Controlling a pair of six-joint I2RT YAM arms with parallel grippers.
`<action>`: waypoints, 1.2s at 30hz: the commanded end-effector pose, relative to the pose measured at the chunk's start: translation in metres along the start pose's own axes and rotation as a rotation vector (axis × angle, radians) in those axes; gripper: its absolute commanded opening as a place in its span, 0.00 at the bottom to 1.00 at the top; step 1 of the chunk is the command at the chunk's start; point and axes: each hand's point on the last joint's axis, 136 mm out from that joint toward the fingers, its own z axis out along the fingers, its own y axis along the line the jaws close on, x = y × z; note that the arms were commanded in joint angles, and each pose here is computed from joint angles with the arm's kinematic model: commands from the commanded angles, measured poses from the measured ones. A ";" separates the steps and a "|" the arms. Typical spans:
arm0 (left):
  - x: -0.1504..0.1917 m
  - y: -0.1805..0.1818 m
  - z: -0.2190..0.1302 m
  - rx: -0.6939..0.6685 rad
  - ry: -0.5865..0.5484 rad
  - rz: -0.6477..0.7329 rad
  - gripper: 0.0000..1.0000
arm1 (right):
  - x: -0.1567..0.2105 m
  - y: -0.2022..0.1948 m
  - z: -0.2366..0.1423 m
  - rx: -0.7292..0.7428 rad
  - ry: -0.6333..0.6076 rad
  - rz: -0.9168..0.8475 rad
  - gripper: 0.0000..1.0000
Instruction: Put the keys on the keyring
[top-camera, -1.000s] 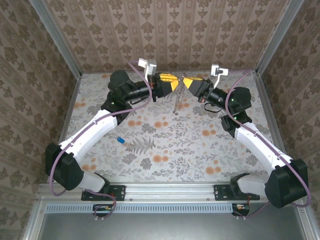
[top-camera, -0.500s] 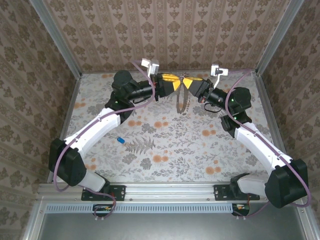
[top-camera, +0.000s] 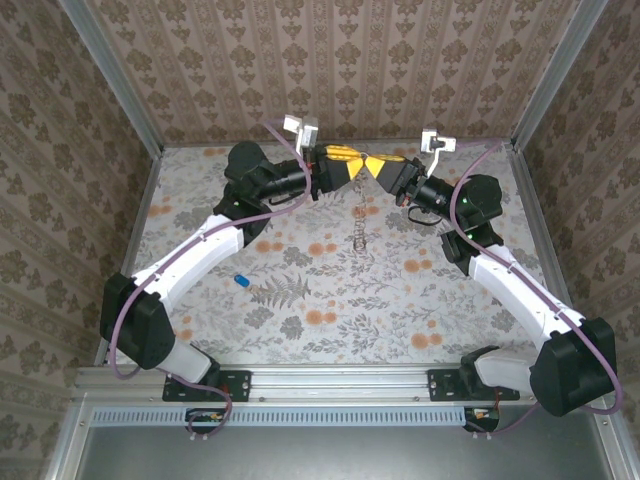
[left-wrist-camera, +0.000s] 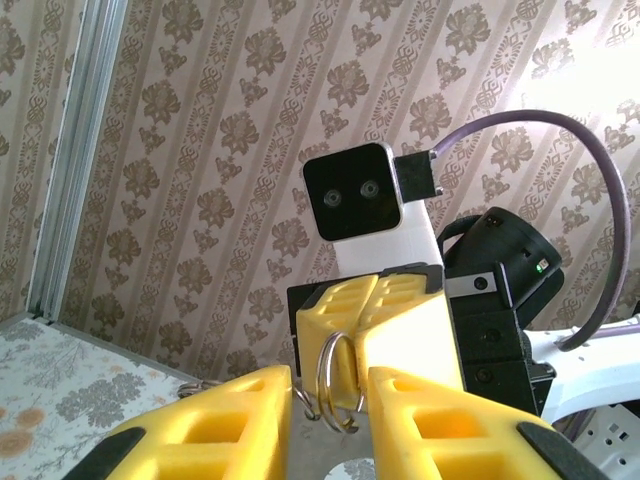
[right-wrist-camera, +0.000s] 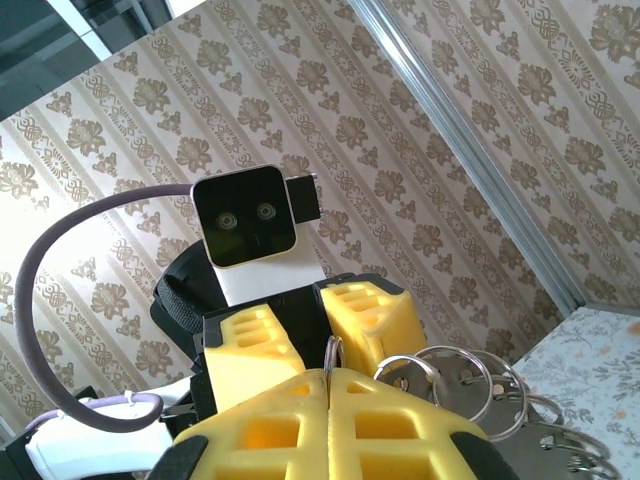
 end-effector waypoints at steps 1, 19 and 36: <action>-0.017 -0.017 0.003 0.061 -0.033 0.041 0.27 | -0.005 0.013 -0.001 -0.045 -0.022 -0.032 0.00; -0.005 -0.023 0.008 0.108 -0.005 0.023 0.04 | -0.004 0.007 0.000 -0.026 -0.023 -0.028 0.00; 0.009 -0.016 -0.005 0.017 0.152 0.152 0.00 | -0.004 -0.016 -0.034 0.175 0.034 -0.014 0.55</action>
